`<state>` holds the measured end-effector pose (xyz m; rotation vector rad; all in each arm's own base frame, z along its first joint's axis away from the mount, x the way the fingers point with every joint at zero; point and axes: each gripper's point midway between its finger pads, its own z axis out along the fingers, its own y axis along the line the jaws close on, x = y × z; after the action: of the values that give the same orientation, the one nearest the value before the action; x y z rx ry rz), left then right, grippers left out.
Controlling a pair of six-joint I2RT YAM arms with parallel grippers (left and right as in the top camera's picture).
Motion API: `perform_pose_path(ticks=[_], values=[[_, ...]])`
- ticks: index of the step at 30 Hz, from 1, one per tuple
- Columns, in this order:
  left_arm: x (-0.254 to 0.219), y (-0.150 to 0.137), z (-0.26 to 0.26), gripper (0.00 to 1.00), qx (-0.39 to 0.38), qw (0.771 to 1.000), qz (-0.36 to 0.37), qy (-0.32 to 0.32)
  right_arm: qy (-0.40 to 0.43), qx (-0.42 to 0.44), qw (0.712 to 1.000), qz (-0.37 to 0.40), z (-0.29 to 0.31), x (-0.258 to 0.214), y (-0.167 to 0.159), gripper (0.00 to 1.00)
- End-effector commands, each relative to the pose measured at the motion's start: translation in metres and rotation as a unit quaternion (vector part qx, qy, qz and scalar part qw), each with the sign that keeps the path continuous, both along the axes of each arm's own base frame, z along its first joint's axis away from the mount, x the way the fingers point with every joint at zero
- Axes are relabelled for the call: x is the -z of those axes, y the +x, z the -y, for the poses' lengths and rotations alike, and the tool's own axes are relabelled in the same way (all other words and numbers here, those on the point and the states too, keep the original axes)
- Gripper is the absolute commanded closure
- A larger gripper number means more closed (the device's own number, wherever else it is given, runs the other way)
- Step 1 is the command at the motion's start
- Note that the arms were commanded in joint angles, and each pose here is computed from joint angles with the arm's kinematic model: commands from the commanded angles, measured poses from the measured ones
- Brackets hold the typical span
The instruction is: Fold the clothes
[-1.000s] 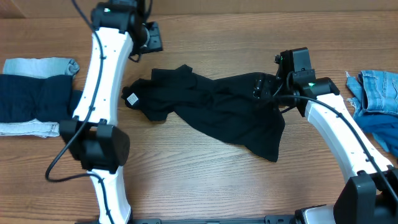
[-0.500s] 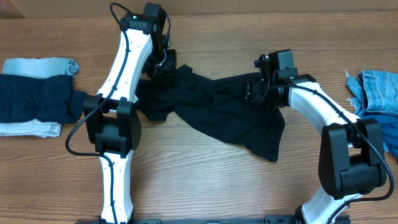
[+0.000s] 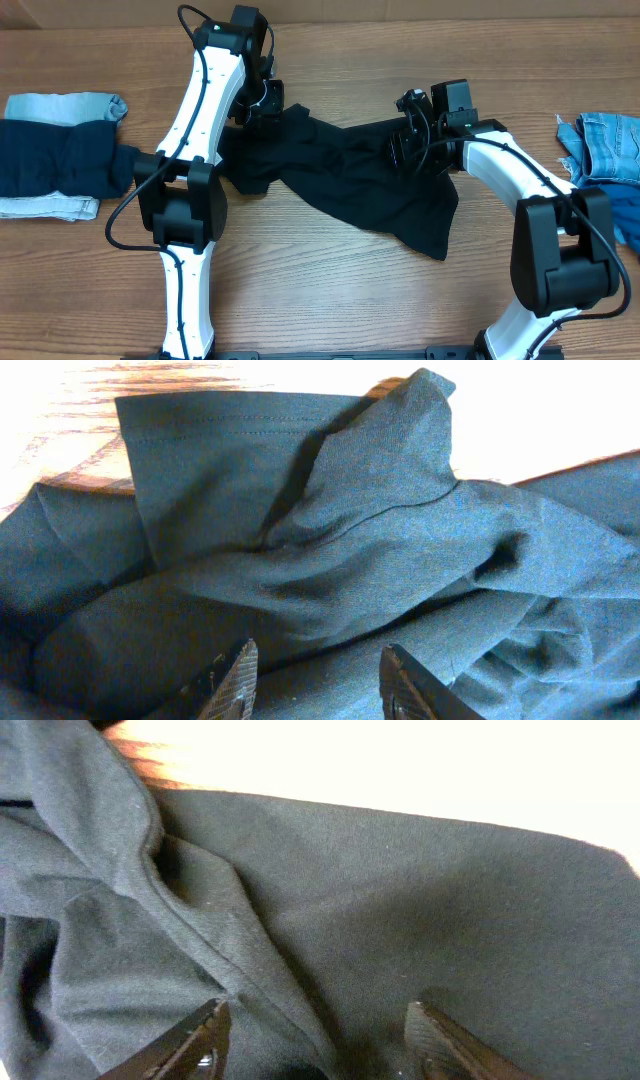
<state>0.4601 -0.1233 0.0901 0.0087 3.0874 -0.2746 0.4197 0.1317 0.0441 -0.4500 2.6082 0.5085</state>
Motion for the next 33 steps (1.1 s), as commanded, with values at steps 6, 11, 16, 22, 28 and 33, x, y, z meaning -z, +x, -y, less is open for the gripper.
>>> perform_pose_path(ticks=[6,11,16,22,28,33], values=[[-0.018,0.003,0.004,0.56,-0.006,1.0,0.019,-0.015,0.004,-0.006,1.0,-0.016,-0.002,0.016,-0.002,0.7],[-0.035,0.013,0.001,0.6,-0.007,0.999,0.047,-0.019,-0.006,0.004,1.0,0.029,0.002,-0.039,0.015,0.96],[-0.112,0.031,-0.003,0.5,-0.011,0.988,0.148,-0.038,0.011,-0.003,0.99,0.144,-0.002,-0.183,0.004,0.96],[-0.15,0.024,0.005,0.43,0.025,0.979,0.191,-0.064,0.013,-0.051,0.968,0.244,-0.014,-0.266,-0.043,0.96],[-0.161,0.007,0.048,0.34,0.138,0.958,0.194,-0.162,0.013,-0.059,0.971,0.231,-0.018,-0.263,-0.052,0.96],[-0.17,-0.006,0.078,0.4,0.206,0.934,0.2,-0.21,0.042,-0.078,0.964,0.252,-0.024,-0.285,-0.069,0.96]])
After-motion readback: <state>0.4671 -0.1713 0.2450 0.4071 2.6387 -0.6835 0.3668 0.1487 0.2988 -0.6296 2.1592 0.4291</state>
